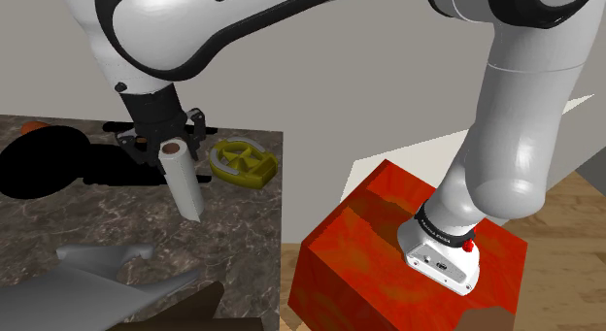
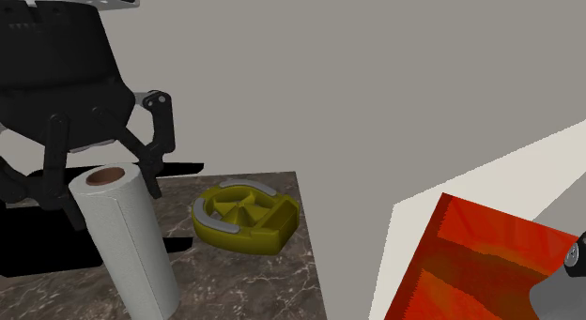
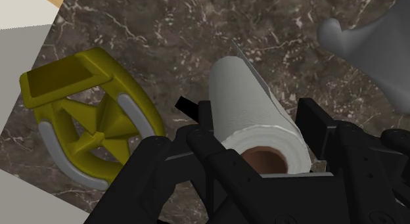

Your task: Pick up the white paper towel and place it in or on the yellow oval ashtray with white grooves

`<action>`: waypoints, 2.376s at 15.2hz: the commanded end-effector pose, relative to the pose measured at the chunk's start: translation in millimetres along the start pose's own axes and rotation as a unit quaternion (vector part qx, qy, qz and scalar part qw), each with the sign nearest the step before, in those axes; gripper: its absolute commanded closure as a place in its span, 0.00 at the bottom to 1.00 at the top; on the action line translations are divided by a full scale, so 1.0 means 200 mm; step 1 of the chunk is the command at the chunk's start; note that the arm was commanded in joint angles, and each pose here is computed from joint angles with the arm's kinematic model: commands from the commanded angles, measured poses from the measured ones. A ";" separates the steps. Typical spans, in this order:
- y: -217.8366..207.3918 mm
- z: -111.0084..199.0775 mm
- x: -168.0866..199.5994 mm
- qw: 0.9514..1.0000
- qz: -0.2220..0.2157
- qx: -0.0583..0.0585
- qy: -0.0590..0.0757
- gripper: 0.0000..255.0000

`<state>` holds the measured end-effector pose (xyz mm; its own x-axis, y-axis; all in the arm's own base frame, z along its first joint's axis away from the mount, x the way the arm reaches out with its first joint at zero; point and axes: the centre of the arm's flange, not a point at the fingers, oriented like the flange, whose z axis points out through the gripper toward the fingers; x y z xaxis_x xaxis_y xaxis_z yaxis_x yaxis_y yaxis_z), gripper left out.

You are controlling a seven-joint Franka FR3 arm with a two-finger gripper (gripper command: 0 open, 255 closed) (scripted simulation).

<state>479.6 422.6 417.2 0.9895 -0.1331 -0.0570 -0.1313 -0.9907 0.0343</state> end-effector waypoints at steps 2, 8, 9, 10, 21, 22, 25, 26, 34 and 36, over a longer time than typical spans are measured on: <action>0.00 0.00 0.00 1.000 0.000 0.000 0.000 1.00; 0.00 0.00 0.00 1.000 0.000 0.000 0.000 1.00; 0.00 -0.02 0.00 1.000 0.000 0.000 0.000 1.00; 0.00 -0.05 0.00 1.000 0.000 0.000 0.000 1.00; 0.01 -0.34 -0.02 1.000 0.000 0.000 0.000 1.00; 0.01 -0.37 -0.02 1.000 0.000 0.000 0.000 1.00; 0.02 -0.45 -0.03 1.000 0.000 0.000 0.000 1.00; 0.02 -0.47 -0.03 1.000 0.000 0.000 0.000 1.00; 0.19 -0.69 0.02 1.000 0.000 0.000 0.000 1.00; 0.31 -0.74 0.05 1.000 0.000 0.000 0.000 1.00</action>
<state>488.1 375.6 560.7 0.9893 -0.1346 -0.0569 -0.1327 -0.9905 0.0347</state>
